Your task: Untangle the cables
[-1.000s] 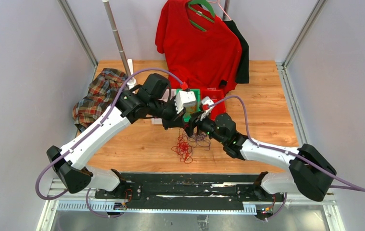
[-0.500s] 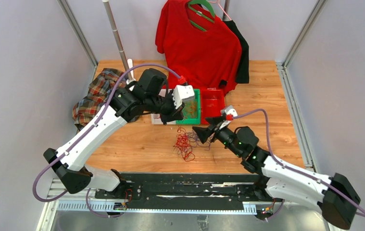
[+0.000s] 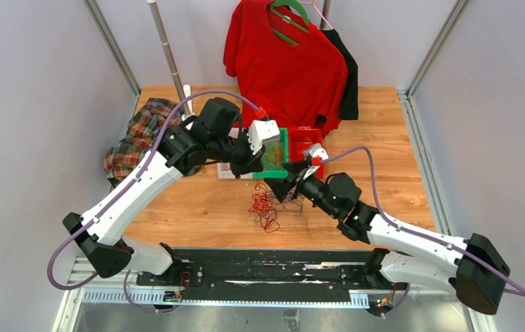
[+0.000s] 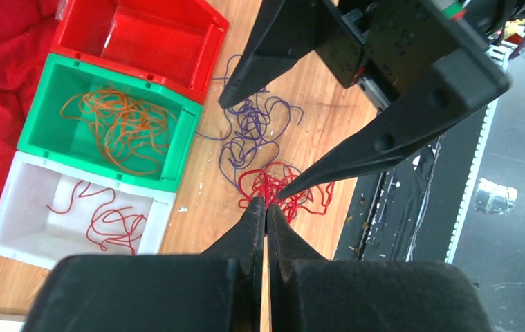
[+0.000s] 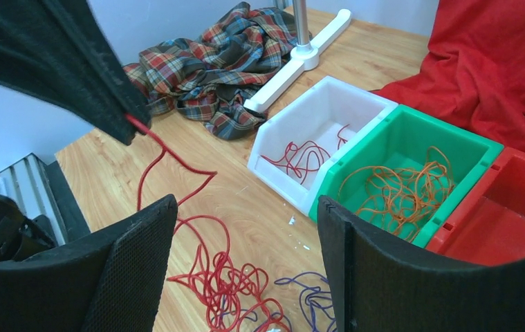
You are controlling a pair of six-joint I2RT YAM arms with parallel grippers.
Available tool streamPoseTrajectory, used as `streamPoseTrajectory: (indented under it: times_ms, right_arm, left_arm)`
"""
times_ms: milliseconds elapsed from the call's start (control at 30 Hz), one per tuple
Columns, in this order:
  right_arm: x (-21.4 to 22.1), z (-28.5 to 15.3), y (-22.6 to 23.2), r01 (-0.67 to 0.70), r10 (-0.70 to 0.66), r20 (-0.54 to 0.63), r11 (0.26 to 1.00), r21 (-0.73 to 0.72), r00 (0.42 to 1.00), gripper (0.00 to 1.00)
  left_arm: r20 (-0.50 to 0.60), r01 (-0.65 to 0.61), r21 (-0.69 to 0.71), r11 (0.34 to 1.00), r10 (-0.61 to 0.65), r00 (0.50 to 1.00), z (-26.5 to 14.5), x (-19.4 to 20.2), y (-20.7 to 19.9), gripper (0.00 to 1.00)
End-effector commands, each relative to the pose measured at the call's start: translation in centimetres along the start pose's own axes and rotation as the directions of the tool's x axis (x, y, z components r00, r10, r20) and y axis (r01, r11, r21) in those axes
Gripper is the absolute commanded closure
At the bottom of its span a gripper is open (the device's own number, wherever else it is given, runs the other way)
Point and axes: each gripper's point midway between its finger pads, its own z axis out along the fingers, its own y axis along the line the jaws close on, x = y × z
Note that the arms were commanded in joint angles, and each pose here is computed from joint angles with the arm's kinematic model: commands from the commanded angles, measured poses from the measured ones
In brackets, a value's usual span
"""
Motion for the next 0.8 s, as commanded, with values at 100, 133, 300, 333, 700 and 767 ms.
streamPoseTrajectory:
  times_ms: [100,133,300,333,700,767]
  right_arm:
    - [-2.3,3.4,1.0,0.002,-0.001,0.073,1.000,-0.011,0.997,0.26]
    - [-2.1,3.8,1.1,-0.001,0.002,0.070,1.000,-0.017,0.998,0.26]
    - [-0.8,5.5,0.5,-0.027,0.026,0.057,0.999,0.018,0.998,0.28]
    - [-0.6,5.7,0.4,-0.033,0.032,0.059,0.999,0.019,0.998,0.28]
    - [6.2,5.9,-0.6,-0.097,0.099,-0.031,0.994,0.049,0.995,0.36]
    - [7.8,5.6,-1.2,-0.098,0.102,-0.057,0.993,0.072,0.993,0.37]
  left_arm:
    - [0.042,0.003,0.000,1.000,-0.003,0.999,-1.1,-1.2,-0.3,0.99]
    - [0.046,0.001,-0.001,1.000,-0.001,0.999,-1.2,-1.3,-0.3,0.99]
    - [0.072,-0.018,0.016,1.000,0.017,0.997,-1.8,-2.0,-0.8,0.99]
    - [0.076,-0.018,0.019,1.000,0.016,0.997,-2.0,-2.1,-0.9,1.00]
    - [0.205,-0.113,-0.065,0.991,0.124,0.971,-6.4,-7.8,-0.6,1.00]
    - [0.246,-0.137,-0.099,0.986,0.157,0.956,-7.9,-9.6,-0.5,1.00]
